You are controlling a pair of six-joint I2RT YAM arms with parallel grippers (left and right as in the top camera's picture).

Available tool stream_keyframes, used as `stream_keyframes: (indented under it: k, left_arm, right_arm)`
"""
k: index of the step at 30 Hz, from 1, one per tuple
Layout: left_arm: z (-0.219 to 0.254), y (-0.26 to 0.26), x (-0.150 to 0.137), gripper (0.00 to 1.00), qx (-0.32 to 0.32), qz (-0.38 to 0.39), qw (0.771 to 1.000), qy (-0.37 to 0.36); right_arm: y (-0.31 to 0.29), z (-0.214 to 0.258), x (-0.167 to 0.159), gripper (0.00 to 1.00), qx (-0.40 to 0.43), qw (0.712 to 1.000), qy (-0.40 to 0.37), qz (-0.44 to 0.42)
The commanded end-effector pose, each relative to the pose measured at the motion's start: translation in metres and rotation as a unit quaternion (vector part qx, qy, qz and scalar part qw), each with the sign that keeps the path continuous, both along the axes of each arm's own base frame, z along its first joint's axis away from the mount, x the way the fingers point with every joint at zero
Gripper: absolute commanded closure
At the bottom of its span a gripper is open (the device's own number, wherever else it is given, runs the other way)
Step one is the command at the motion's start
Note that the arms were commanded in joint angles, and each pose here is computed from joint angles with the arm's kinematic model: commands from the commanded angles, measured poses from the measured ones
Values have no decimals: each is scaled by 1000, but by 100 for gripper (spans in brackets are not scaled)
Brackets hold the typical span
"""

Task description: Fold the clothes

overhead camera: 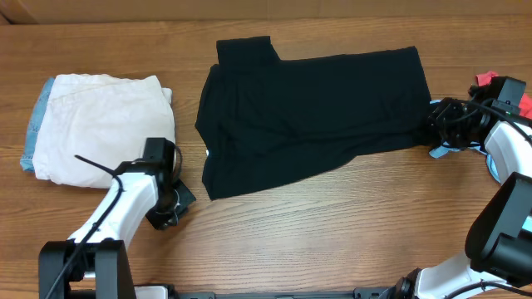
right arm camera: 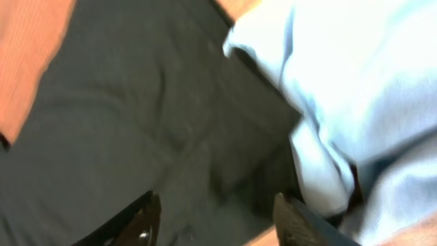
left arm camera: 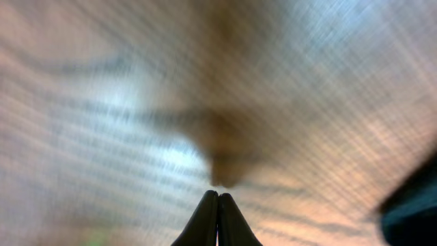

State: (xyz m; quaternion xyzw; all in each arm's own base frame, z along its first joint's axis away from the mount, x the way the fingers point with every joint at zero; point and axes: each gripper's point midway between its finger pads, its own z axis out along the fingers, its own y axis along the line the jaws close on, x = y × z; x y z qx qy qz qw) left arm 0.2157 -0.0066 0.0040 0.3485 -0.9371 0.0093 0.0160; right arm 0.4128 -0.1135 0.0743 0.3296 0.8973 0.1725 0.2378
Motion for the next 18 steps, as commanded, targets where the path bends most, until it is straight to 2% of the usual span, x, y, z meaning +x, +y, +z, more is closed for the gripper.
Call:
stream_keyframes:
  k: [1, 5, 9, 11, 13, 14, 16, 18]
  left_arm:
    - [8, -6, 14, 96, -28, -30, 999, -33]
    - [9, -13, 18, 96, -47, -31, 998, -41]
    - [9, -14, 17, 96, -49, -38, 997, -40]
    - [9, -14, 18, 96, -51, -39, 997, -41]
    - [9, -14, 18, 96, -50, -39, 997, -43]
    - [9, -14, 19, 96, -50, -39, 997, -43]
    - [9, -14, 19, 96, -50, -39, 997, -45]
    - [9, -14, 19, 96, -50, -39, 997, -45]
  right_arm:
    - [1, -3, 7, 55, 2, 1000, -10, 2]
    - [10, -25, 7, 57, 25, 999, 20, -12]
    - [8, -41, -4, 46, 28, 997, 60, -40]
    - [7, -41, 0, 47, 25, 997, 53, -40]
    - [7, -37, 6, 53, 27, 998, 37, -37]
    - [10, -31, 16, 68, 35, 999, 13, -28]
    - [15, -22, 29, 76, 50, 998, -24, -11]
    - [30, -2, 52, 80, 84, 991, -95, 32]
